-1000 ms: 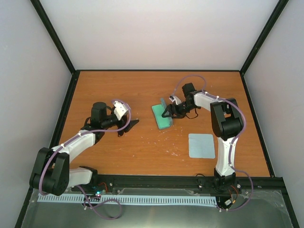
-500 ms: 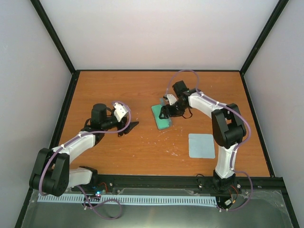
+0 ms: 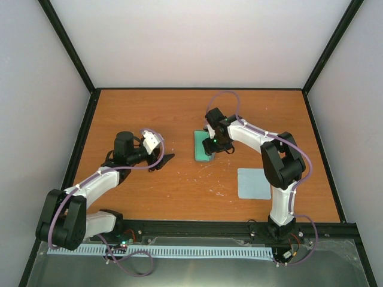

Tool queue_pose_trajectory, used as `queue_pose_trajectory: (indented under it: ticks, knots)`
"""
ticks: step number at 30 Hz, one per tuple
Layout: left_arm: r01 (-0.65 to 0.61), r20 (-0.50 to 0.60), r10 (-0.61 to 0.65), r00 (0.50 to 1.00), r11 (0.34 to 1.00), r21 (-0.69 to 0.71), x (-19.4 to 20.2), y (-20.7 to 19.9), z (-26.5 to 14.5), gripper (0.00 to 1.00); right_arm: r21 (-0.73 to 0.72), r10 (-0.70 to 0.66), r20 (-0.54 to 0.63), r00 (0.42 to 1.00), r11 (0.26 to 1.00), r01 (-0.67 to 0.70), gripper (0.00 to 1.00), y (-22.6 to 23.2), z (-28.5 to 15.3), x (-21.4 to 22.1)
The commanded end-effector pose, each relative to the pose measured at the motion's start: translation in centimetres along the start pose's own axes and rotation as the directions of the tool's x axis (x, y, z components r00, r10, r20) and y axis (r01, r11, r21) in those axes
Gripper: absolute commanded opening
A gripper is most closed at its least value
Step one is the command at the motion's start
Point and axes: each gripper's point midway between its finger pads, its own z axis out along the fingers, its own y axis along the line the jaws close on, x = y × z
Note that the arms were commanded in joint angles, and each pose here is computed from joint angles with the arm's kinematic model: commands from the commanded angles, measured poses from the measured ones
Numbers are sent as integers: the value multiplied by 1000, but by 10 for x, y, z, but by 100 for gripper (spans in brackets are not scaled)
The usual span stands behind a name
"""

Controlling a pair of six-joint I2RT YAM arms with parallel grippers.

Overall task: Organize the sunglasses
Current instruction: Place the sunglasses case at the center of the board, then adjust the sunglasses case at the center of the board.

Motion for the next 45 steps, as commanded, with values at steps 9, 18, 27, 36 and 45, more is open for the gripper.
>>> queue_pose_trajectory:
  ticks: [9, 18, 27, 36, 45]
  knots:
    - [-34, 28, 34, 999, 999, -5, -6, 0, -4, 99, 180, 3, 6, 1000, 984, -4, 17, -17, -15, -3]
    - [-42, 36, 42, 998, 999, -15, -7, 0, -5, 99, 321, -125, 74, 989, 942, 95, 13, -35, -39, -25]
    - [-65, 40, 66, 997, 998, -26, -11, 0, -8, 100, 589, -484, 148, 862, 743, 316, 18, -74, -91, -68]
    - [-66, 52, 66, 996, 998, -5, -15, -2, -9, 100, 500, -877, 226, 424, 478, 722, 8, -50, -115, -56]
    - [-55, 52, 55, 997, 998, 3, -14, -3, -8, 100, 410, -936, 161, 313, 352, 841, 6, -60, -83, -48]
